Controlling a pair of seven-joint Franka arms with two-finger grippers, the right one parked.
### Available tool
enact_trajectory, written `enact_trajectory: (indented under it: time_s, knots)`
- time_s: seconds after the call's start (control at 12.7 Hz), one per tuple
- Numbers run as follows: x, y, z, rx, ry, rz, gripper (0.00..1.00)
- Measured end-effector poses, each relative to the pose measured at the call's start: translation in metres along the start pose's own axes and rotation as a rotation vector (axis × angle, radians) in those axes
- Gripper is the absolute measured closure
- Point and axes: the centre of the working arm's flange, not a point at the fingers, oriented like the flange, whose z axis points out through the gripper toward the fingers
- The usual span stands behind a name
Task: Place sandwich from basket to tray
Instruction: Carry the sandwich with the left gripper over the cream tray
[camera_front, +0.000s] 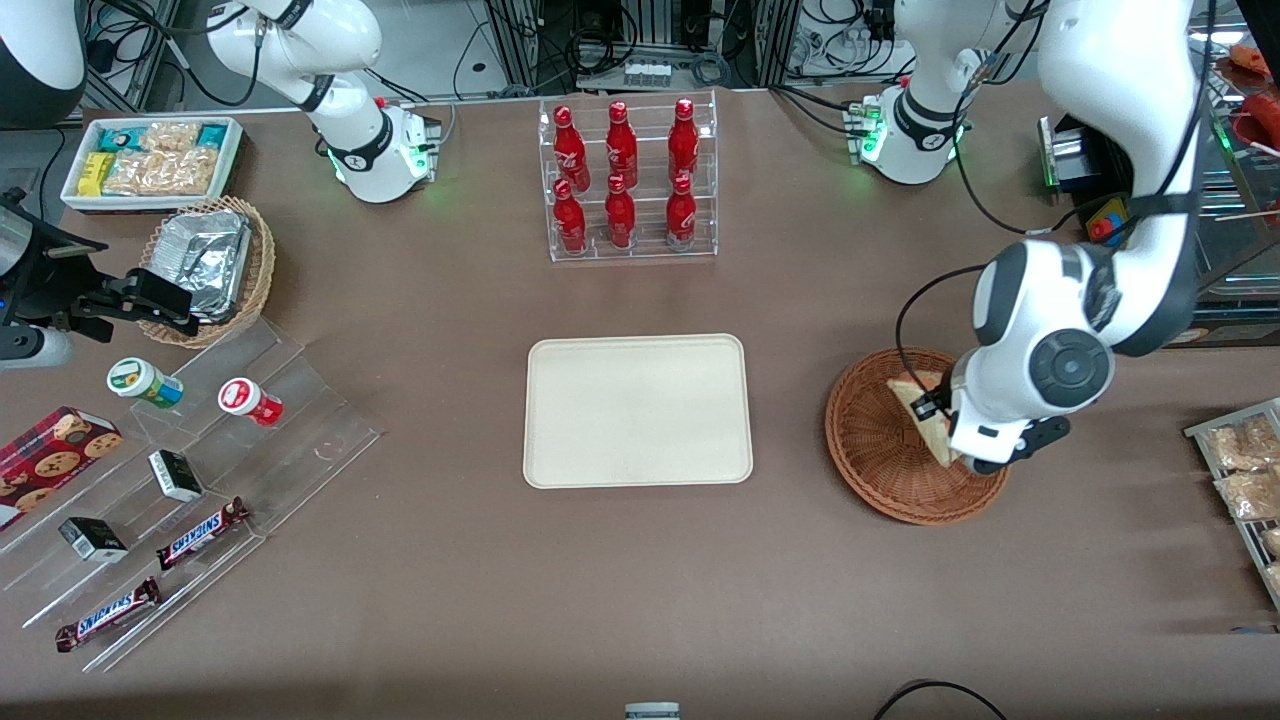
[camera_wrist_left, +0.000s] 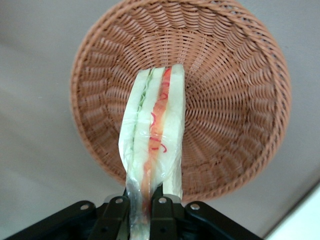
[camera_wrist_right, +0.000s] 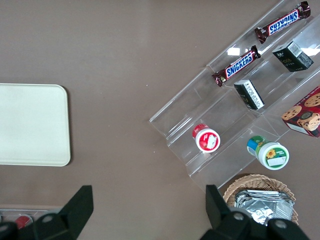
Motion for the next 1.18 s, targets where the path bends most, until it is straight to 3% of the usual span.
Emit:
enact_trajectory:
  time_s: [0.31,0.63,0.79,1.18]
  knots:
    - [-0.045,0.047,-0.053,-0.038,0.019,0.107,0.85]
    - [-0.082,0.11,-0.053,-0.071,0.005,0.173,0.85]
    - [-0.099,0.151,-0.035,-0.059,-0.002,0.208,0.85]
    - [-0.138,0.233,0.023,-0.023,0.037,0.254,0.85]
